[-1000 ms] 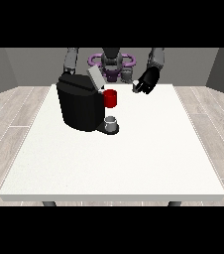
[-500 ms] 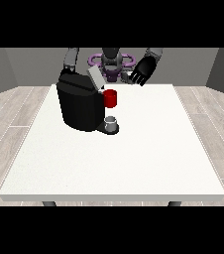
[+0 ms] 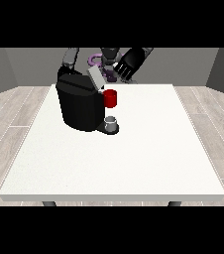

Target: Insert the coffee pod into the coffee machine and close the lid

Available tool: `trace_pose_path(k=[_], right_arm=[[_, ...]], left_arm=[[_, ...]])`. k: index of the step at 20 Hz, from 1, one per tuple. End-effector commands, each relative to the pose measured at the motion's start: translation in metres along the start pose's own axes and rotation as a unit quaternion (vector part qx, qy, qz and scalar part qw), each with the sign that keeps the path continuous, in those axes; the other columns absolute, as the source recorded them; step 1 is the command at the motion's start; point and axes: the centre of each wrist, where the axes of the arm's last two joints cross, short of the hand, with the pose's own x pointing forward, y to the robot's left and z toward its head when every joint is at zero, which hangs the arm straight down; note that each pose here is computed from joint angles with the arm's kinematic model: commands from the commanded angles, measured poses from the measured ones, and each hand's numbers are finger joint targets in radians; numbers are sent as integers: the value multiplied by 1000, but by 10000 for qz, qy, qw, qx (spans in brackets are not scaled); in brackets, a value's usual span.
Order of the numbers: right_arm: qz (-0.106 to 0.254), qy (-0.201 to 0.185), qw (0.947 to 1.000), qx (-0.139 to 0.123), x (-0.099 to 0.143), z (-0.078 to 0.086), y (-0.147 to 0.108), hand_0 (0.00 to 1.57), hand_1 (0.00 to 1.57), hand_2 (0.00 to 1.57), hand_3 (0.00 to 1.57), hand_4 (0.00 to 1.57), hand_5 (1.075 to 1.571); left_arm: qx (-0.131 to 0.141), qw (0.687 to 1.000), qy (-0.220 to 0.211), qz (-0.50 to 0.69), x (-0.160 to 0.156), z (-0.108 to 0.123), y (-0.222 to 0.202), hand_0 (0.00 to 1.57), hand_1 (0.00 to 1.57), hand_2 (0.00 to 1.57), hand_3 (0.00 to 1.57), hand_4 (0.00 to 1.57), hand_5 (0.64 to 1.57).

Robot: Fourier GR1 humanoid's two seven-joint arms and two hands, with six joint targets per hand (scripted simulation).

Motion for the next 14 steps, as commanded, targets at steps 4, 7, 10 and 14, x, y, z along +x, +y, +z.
trace_pose_path(k=[4,7,10,14], right_arm=[[-65,-137,9996,-234,20,-13,-30,0,0,0,0,0,1571],[65,-541,9985,44,43,-6,4,0,0,0,0,37,1571],[-52,-698,9974,-144,59,-18,-10,0,0,0,0,263,1571],[-73,-641,9973,-337,56,-24,-30,0,0,0,0,0,1571]], left_arm=[[162,9998,19,-103,12,-2,19,1225,1225,1279,1251,482,1571],[441,9990,74,-40,-2,7,43,1225,1225,1284,1233,478,1571],[661,9977,62,-116,7,16,76,1290,1290,1319,1261,478,1571],[504,9984,-94,-237,17,8,67,1207,1207,1280,1238,475,1571]])
